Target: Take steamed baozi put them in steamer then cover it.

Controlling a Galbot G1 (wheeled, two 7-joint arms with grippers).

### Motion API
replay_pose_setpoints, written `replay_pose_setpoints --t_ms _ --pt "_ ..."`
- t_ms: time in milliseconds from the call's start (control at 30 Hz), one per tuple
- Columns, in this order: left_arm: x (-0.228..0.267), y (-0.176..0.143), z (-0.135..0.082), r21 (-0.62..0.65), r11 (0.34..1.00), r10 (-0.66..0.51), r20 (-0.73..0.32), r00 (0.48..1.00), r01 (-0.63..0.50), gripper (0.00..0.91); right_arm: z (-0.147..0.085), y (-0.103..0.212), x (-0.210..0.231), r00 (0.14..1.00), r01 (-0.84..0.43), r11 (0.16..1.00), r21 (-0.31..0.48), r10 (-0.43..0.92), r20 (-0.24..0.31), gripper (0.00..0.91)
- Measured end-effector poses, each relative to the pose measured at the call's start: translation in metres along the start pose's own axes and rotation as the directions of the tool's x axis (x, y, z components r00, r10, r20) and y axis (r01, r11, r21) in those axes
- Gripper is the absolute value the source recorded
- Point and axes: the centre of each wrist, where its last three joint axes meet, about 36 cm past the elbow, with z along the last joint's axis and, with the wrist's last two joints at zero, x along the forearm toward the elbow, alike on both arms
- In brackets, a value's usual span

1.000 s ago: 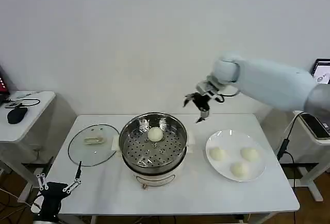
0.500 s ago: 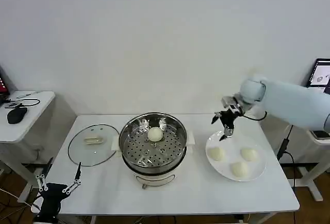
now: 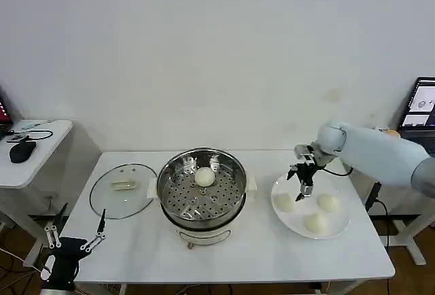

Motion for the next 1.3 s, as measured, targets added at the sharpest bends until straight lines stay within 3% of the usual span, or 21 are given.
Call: replay_pose_setpoints --t_ms 733,767,833,1000,1033,1100,1300 --pt "0.003 0.008 -0.001 -0.012 1.0 -0.002 -0.001 1.0 0.002 0.907 0.01 0.005 -0.045 1.0 0.006 0.999 -0.034 -0.006 0.007 0.907" --pt "0.003 0.008 -0.001 -0.012 1.0 -0.001 -0.001 1.0 0.001 0.907 0.01 0.006 -0.047 1.0 0.005 0.999 -0.036 -0.005 0.008 0.887" --pt "0.003 0.008 -0.001 -0.012 1.0 0.0 -0.002 1.0 0.0 0.907 0.011 0.006 -0.048 1.0 0.002 0.999 -0.036 -0.002 0.01 0.655" --pt "0.003 0.006 -0.001 -0.011 1.0 -0.001 -0.001 1.0 0.001 0.907 0.012 0.007 -0.05 1.0 0.0 0.999 -0.037 0.001 0.015 0.625" --pt "0.003 0.005 -0.001 -0.01 1.0 0.0 -0.002 1.0 0.0 0.907 0.012 0.006 -0.05 1.0 -0.001 0.999 -0.037 0.002 0.016 0.544" --pt "0.004 0.004 -0.002 -0.009 1.0 0.002 -0.002 1.0 -0.002 0.907 0.012 0.006 -0.049 1.0 -0.007 0.999 -0.038 0.008 0.018 0.524" --pt "0.005 0.004 -0.003 -0.011 1.0 0.002 -0.002 1.0 -0.002 0.907 0.013 0.005 -0.045 1.0 -0.014 0.999 -0.039 0.015 0.026 0.524"
